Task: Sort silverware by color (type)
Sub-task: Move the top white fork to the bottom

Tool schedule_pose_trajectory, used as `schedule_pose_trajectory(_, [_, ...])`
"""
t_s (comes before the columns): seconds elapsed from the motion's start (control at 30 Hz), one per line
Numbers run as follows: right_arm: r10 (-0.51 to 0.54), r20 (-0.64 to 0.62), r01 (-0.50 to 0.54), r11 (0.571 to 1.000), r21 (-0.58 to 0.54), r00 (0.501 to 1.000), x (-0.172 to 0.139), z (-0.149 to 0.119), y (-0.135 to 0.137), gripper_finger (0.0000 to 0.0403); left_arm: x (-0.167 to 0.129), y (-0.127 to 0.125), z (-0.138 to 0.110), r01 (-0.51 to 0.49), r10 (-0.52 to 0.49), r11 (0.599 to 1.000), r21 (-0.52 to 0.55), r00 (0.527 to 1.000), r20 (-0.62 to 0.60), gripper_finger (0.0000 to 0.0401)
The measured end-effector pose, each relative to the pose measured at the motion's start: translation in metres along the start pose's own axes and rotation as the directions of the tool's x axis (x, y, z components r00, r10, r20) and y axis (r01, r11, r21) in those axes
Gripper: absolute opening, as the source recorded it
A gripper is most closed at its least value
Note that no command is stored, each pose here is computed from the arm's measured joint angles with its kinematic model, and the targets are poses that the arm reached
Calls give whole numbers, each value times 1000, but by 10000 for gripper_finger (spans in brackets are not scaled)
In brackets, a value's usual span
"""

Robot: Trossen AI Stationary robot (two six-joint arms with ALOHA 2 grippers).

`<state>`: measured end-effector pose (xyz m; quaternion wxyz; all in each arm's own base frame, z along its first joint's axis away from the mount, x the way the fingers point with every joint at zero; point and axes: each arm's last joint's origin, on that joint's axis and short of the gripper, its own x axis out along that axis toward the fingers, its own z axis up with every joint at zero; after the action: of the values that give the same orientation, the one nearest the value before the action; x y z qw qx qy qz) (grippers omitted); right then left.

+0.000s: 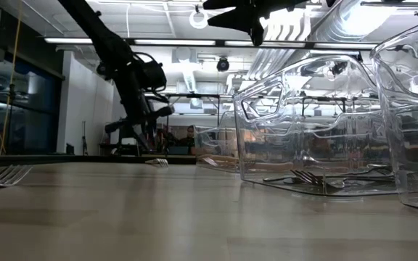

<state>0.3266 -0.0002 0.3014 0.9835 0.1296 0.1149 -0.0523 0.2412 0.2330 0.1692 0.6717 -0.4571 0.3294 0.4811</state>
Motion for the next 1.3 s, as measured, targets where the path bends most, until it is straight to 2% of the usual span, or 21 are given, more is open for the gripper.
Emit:
schedule_pose_trajectory(0.13, [0,-1,0,1000,0,1000,0,0,0,145,7,-1,0,4,-4,1000,-18,1000,4,87])
schedule_pose_trajectory(0.43, [-2,-9,2,1000,-8,1000,0,-1,0,145,18,-3,1,11,-7,988,-151,1000,26,87])
schedule_pose_trajectory(0.6, [-7,-24,7,1000,-13,1000,0,-2,-1,145,18,-7,5,58,-46,987,-148,996,81,87])
schedule_pose_trajectory(0.77, [-15,-52,14,1000,-16,999,0,-5,-1,145,21,-7,5,39,-19,979,-202,995,99,87])
schedule_pose_trajectory(0.9, [-18,-63,17,1000,-17,998,0,-6,-2,145,28,-11,8,101,-77,974,-205,989,123,87])
schedule_pose_trajectory(0.97, [-18,-63,17,1000,-17,998,0,-6,-2,145,36,-11,7,125,-108,972,-198,989,97,87])
schedule_pose_trajectory(1.3, [-18,-63,17,1000,-17,998,0,-6,-2,145,45,-4,-2,29,-25,982,-187,999,25,87])
